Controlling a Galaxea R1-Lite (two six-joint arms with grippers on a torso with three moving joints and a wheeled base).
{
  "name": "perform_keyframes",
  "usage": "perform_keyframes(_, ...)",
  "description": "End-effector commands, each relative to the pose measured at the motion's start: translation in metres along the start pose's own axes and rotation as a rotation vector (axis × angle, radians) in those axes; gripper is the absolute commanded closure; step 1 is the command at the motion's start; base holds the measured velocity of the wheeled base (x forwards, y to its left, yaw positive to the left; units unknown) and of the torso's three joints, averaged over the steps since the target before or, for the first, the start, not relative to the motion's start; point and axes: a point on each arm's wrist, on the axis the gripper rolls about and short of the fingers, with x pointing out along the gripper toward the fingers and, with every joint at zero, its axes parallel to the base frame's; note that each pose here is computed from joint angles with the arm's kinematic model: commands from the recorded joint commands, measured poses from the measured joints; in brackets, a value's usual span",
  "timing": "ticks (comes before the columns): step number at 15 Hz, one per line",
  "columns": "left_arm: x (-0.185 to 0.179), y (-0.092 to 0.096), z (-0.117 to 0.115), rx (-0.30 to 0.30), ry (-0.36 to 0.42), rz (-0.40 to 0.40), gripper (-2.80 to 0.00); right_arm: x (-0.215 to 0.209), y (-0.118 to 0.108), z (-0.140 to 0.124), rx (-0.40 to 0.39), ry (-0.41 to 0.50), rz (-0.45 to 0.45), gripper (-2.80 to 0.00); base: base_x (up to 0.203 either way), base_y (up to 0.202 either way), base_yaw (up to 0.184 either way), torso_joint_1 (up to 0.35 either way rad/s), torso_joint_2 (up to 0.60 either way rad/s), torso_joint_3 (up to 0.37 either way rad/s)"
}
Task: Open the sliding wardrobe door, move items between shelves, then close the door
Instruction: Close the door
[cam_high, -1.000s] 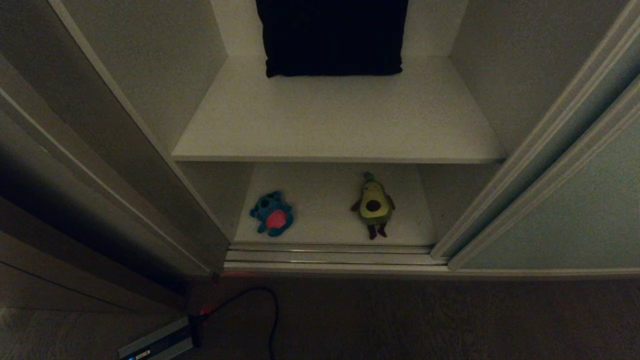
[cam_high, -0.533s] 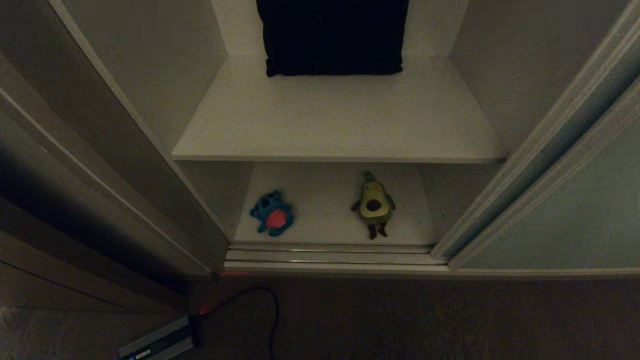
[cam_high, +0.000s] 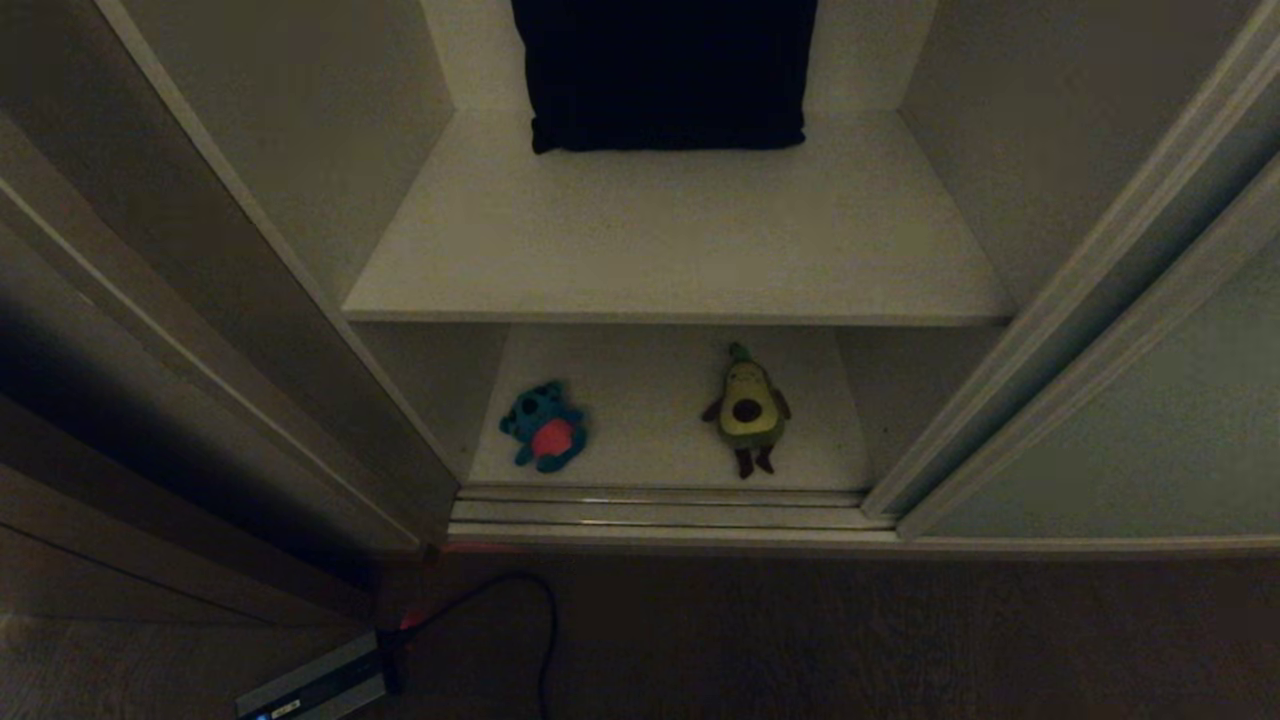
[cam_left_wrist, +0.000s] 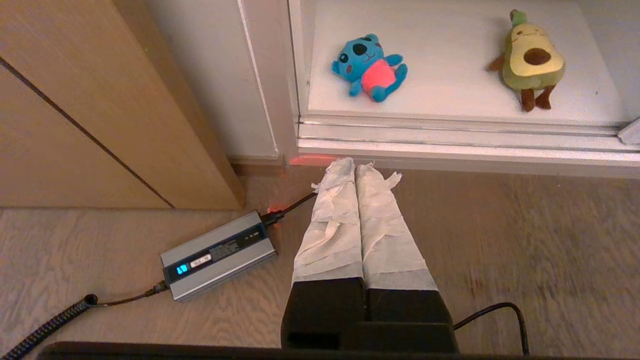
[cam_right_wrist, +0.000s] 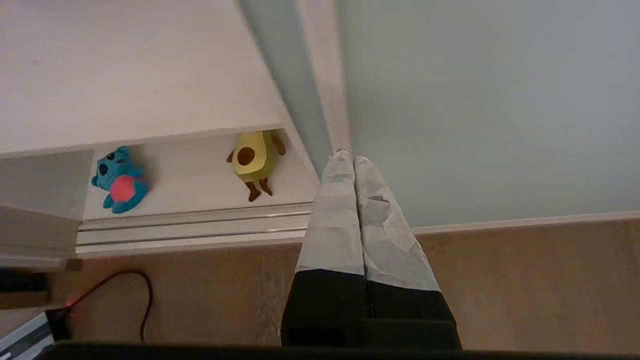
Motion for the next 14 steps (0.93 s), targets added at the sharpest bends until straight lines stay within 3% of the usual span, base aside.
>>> perform_keyframes(1,0.0,0.0,0.0,0.0,-0.001,0.0,0.0,0.016,-0.01,-0.002,0.025,0.04,0.012,0.0,0.0,0.0,0.0,0.0,0.0,0.0)
perform_keyframes(3,0.0,0.0,0.0,0.0,-0.001,0.0,0.0,0.028,-0.015,-0.003,0.032,0.055,0.059,0.0,0.0,0.0,0.0,0.0,0.0,0.0)
perform_keyframes(10,0.0,0.0,0.0,0.0,-0.002,0.0,0.0,0.086,-0.043,-0.003,0.036,0.03,0.076,0.0,0.0,0.0,0.0,0.0,0.0,0.0)
perform_keyframes(14,0.0,0.0,0.0,0.0,-0.002,0.001,0.0,0.089,-0.039,-0.002,0.033,0.028,0.097,0.0,0.0,0.0,0.0,0.0,0.0,0.0)
